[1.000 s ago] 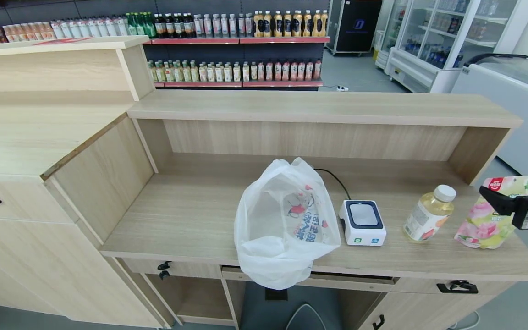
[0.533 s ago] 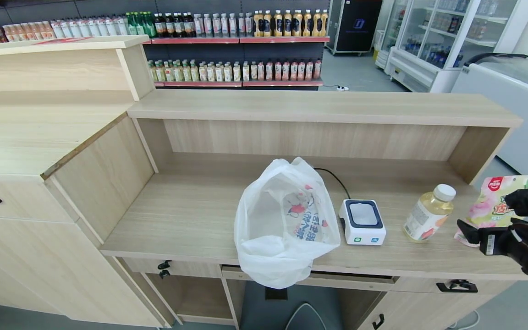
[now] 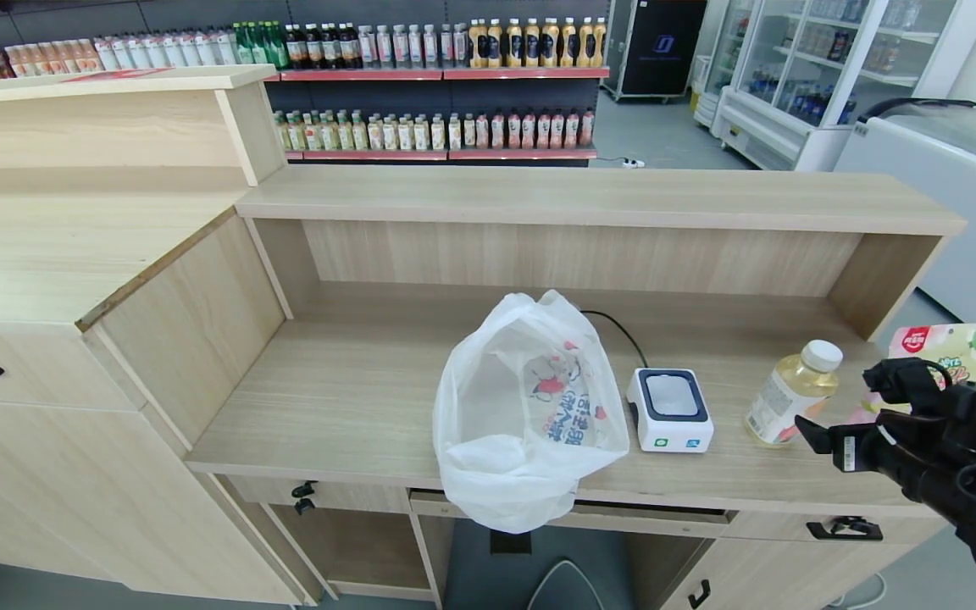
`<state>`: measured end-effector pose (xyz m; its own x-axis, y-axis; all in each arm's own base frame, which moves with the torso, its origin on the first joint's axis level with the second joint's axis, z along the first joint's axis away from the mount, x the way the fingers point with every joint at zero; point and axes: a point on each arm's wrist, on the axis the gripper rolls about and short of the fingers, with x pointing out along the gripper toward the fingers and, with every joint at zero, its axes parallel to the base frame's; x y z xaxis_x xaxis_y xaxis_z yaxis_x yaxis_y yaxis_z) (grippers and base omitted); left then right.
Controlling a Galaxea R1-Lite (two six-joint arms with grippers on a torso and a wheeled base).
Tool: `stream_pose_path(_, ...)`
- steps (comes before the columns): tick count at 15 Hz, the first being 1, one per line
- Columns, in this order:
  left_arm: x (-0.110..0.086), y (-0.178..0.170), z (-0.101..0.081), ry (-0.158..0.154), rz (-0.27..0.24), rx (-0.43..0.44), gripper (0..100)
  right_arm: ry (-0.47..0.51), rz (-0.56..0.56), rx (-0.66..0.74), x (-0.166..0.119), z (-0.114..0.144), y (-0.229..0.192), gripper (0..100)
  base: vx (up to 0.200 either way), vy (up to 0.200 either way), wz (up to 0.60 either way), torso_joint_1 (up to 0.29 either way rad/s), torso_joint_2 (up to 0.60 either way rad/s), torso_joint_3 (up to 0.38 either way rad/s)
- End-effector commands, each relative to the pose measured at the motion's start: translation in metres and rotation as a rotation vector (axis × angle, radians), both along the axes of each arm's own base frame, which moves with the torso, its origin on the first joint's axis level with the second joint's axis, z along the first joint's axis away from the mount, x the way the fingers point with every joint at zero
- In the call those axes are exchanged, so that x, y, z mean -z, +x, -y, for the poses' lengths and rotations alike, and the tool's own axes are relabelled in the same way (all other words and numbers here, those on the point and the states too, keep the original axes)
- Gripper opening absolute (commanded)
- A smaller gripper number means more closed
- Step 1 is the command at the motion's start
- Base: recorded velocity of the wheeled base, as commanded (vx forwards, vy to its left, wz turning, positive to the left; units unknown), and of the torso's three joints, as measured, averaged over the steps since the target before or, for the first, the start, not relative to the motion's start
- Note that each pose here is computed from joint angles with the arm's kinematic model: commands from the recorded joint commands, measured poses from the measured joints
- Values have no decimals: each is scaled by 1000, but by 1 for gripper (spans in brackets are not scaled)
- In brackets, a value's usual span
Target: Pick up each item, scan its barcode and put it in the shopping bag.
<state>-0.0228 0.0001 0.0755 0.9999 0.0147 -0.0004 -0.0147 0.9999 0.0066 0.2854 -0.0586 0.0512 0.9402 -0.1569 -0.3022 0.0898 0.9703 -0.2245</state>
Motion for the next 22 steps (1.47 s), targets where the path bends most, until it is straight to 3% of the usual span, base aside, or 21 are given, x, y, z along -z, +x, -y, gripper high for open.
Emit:
stream_pose_path(1, 0, 0, 0, 0, 0, -1, 0, 2, -12, -17, 9, -3, 11, 100, 0, 0, 0, 0, 0, 0)
stream_pose_path(6, 0, 0, 0, 0, 0, -1, 0, 3, -19, -55, 23, -12, 30, 100, 0, 0, 0, 0, 0, 0)
stream_pose_path(16, 0, 0, 0, 0, 0, -1, 0, 11, 72, -189, 52, -29, 79, 100, 0, 0, 0, 0, 0, 0)
stream_pose_path(22, 0, 0, 0, 0, 0, -1, 0, 15, 101, -222, 51, -35, 88, 100, 0, 0, 0, 0, 0, 0)
